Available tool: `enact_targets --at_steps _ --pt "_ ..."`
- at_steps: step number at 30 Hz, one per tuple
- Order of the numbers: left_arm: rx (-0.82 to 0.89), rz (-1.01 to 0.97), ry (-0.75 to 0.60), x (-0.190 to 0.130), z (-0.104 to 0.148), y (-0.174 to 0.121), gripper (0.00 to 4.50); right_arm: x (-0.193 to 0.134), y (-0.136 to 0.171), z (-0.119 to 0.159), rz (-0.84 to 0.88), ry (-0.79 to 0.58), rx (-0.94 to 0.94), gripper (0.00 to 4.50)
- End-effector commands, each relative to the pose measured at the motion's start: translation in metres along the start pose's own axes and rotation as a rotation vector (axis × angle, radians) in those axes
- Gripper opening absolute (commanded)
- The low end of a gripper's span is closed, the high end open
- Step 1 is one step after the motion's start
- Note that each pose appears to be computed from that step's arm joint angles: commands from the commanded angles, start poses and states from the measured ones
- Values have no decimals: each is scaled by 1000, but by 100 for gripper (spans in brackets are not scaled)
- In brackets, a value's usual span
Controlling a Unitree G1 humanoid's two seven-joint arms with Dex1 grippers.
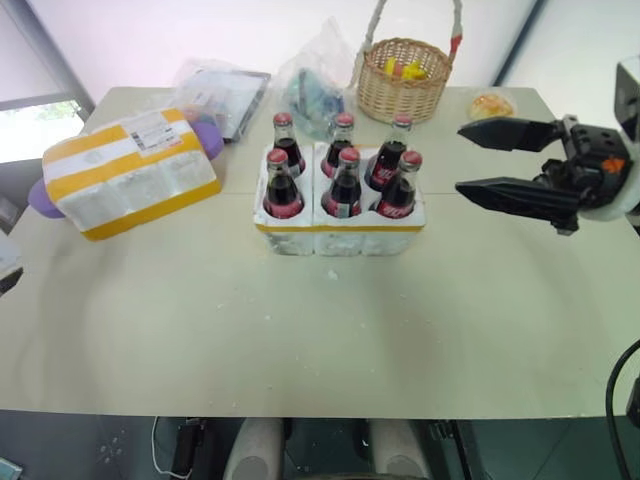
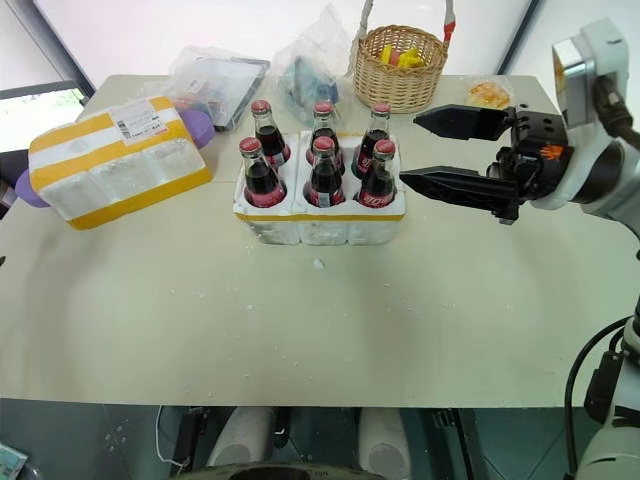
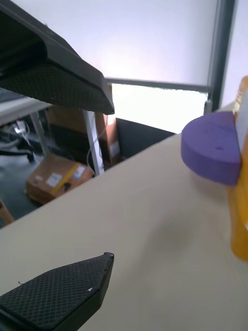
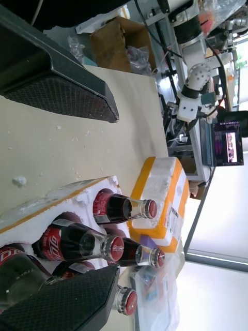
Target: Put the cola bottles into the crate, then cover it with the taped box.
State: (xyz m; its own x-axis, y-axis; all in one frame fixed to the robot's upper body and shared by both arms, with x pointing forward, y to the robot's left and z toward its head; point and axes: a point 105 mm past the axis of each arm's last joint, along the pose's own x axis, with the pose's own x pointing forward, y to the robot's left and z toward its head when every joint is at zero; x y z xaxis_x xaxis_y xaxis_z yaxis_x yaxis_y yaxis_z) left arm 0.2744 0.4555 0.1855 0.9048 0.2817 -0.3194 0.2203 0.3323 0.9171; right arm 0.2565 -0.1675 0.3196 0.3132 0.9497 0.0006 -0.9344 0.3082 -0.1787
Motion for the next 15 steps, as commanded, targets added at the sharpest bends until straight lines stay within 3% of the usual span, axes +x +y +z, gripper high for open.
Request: enact_targets --at_steps 1,7,15 --pt "102 107 8 18 -2 8 450 -3 6 18 16 -13 -53 448" --pt "165 189 51 46 0 -2 450 -6 -1 28 -12 -4 -66 448" --pt "153 292 73 59 6 -9 450 -16 -6 44 -64 18 -93 448"
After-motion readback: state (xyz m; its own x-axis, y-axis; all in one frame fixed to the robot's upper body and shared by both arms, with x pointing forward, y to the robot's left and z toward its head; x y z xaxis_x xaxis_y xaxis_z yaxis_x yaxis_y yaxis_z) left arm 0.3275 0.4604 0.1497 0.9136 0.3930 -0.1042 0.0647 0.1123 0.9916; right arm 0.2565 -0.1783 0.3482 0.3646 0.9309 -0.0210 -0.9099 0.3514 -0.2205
